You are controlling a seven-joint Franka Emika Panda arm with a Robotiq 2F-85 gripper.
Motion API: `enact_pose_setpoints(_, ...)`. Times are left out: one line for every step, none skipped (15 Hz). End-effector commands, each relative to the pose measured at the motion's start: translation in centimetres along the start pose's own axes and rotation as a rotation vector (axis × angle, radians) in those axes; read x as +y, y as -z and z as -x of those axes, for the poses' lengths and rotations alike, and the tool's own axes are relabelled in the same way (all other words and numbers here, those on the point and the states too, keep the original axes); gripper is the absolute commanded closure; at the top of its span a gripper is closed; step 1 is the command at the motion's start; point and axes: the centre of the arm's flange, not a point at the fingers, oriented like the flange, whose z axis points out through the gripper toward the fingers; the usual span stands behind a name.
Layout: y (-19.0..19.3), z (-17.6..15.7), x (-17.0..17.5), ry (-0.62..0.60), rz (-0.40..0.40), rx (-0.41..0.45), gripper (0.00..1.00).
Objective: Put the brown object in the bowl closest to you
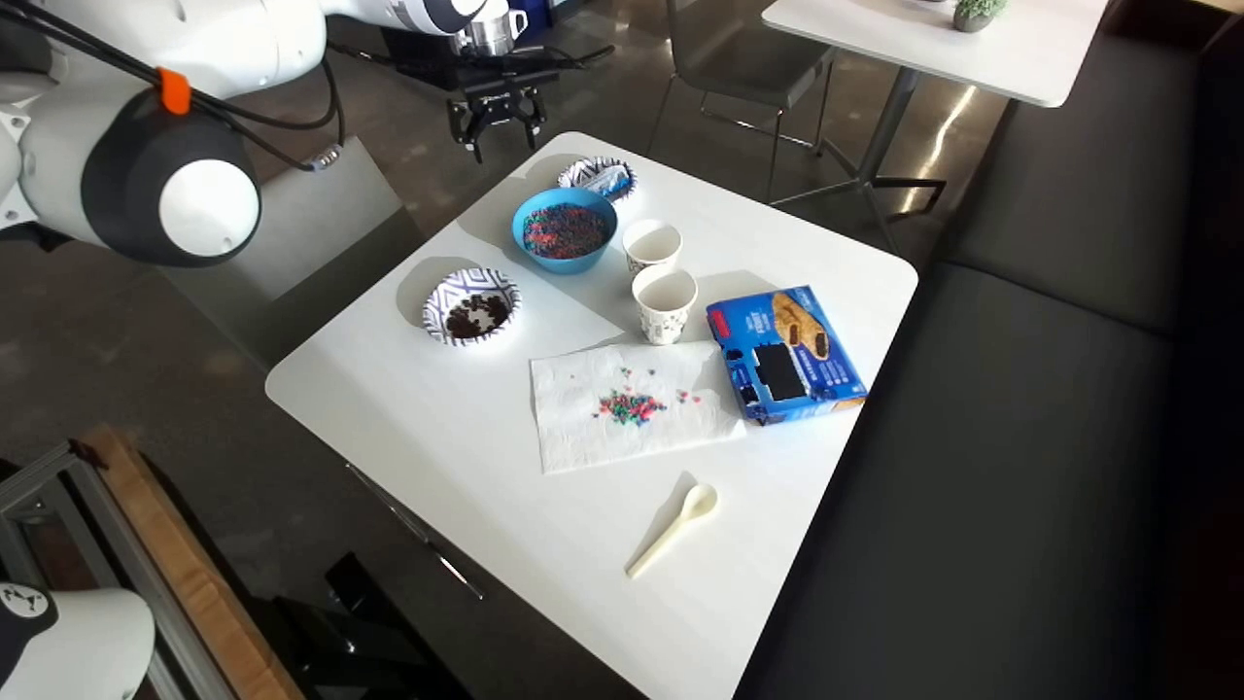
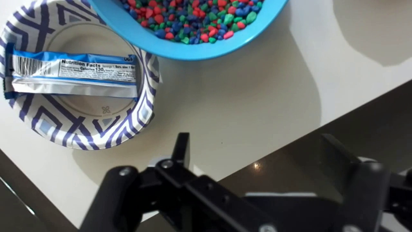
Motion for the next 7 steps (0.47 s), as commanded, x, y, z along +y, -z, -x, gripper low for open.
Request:
enact_pose_setpoints(1.6,5.6,-4.8,-0.177,-0.045,0.083,0.00)
enact_pose_setpoints(1.9,6.0,-4.5,-0.227,-0.055,0.093,0.00)
enact_pose_setpoints(2.5,6.3,-4.1,-0.277,-0.060,0.108,0.00)
enact_pose_setpoints(2.0,1.1,1.3,-0.190,-0.037,0.069,0.00)
enact_pose_setpoints(2.4,1.5,1.6,-0.223,-0.041,0.079,0.00)
enact_pose_setpoints(2.7,1.7,1.8,-0.240,-0.043,0.086,0.00)
enact_pose_setpoints(2.8,1.8,1.9,-0.250,-0.045,0.089,0.00)
